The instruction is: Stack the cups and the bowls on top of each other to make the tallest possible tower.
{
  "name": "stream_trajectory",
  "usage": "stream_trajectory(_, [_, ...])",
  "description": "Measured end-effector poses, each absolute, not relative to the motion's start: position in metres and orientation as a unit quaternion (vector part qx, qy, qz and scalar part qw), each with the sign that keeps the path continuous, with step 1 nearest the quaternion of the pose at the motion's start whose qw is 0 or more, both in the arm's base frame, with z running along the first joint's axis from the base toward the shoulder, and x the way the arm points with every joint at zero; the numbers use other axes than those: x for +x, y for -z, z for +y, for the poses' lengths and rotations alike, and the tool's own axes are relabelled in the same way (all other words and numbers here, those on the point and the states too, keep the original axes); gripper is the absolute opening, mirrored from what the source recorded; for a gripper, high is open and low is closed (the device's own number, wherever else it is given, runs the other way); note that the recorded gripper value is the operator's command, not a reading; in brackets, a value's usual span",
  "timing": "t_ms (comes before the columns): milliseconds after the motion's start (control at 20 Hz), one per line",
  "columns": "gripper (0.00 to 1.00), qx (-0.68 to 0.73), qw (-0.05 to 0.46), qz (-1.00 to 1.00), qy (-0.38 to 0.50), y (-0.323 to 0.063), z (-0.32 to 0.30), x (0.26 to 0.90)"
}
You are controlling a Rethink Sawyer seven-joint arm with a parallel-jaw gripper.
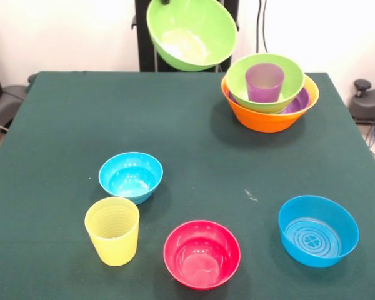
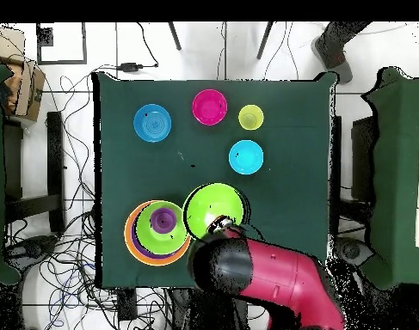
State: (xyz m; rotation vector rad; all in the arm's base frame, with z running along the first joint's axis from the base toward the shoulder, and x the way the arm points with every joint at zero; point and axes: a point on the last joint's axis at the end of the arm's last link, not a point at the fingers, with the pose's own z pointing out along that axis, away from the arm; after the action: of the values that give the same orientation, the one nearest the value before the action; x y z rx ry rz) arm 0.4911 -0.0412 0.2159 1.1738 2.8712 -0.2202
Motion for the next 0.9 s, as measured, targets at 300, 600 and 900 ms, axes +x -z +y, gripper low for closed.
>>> stream_trajectory(300, [0.00, 0.392, 0.018, 0.917, 0.072, -0.218, -0.025, 0.489])
stream_trajectory(600, [0.00, 0.402, 0.010, 0.913, 0.072, -0.212, -0.008, 0.486])
stream_trajectory(900, [0.00, 0.414, 0.000, 0.907, 0.075, -0.203, 0.011, 0.484])
